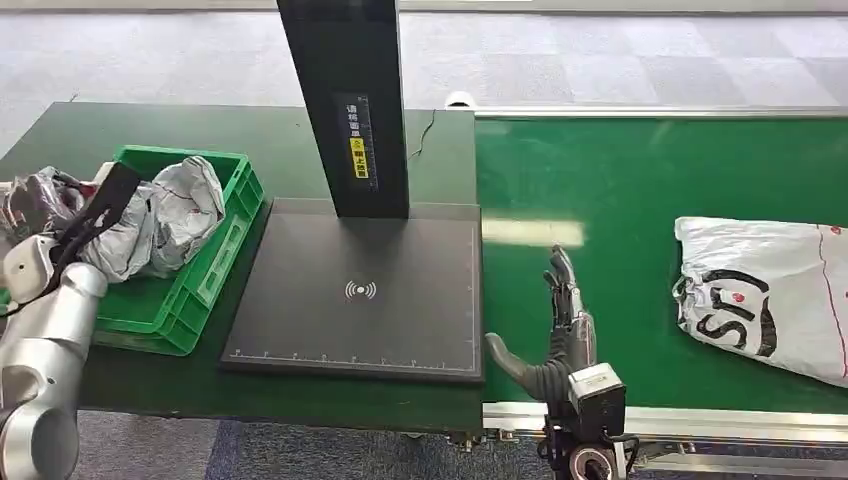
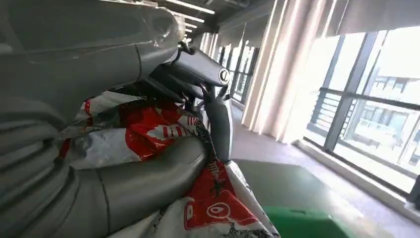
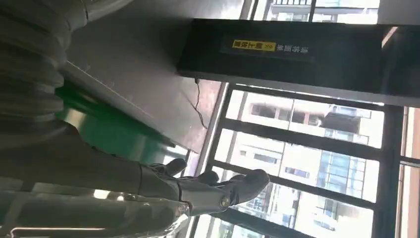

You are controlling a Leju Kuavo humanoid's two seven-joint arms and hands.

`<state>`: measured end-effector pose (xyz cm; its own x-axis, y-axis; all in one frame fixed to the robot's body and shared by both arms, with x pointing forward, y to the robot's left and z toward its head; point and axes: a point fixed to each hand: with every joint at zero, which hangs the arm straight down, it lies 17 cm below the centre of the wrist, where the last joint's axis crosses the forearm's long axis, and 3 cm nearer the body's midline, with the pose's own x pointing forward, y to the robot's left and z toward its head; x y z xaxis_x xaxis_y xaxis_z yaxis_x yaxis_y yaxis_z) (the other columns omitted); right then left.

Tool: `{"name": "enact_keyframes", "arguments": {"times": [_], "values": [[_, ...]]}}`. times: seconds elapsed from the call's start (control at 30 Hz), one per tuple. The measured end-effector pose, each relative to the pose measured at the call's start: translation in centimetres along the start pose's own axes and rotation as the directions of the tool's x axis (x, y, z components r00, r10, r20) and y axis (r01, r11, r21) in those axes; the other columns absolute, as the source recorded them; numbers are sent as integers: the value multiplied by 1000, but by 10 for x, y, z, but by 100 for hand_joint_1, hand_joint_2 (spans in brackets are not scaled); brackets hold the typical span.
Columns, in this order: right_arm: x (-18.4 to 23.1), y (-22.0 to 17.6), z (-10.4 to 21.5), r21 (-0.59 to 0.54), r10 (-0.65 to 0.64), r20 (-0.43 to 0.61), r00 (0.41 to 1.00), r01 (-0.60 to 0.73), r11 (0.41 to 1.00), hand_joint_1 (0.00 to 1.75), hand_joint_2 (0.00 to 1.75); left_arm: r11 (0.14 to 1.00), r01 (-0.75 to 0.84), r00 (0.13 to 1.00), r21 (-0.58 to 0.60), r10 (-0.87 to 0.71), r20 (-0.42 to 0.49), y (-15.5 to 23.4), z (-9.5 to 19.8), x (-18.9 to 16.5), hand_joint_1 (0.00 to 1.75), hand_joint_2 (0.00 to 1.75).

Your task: Moved the parcel from conveyor to table for the left to box.

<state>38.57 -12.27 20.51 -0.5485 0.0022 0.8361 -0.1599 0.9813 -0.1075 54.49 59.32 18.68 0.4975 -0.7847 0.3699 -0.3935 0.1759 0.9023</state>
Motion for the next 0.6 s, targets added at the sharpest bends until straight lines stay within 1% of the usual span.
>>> {"name": "enact_keyframes", "arguments": {"times": [0.03,0.13,0.23,0.47,0.6], "values": [[0,0,0,0,1,-1,1000,-1,1000,0,175,1000,-22,1000,-17,22,7,-5,2,1,0,175],[1,-1,1,-1,3,0,1000,-3,1000,0,175,984,-137,990,-115,141,30,-25,7,10,0,175],[0,-2,1,-3,9,-1,1000,-9,1000,0,175,953,-228,971,-201,239,30,-40,11,22,0,175],[-1,-4,1,-5,14,-2,1000,-14,1000,0,175,928,-313,946,-204,324,20,-38,9,36,0,175],[-1,-4,1,-4,16,-2,1000,-16,1000,0,175,919,-334,939,-208,345,18,-38,9,40,0,175]]}}
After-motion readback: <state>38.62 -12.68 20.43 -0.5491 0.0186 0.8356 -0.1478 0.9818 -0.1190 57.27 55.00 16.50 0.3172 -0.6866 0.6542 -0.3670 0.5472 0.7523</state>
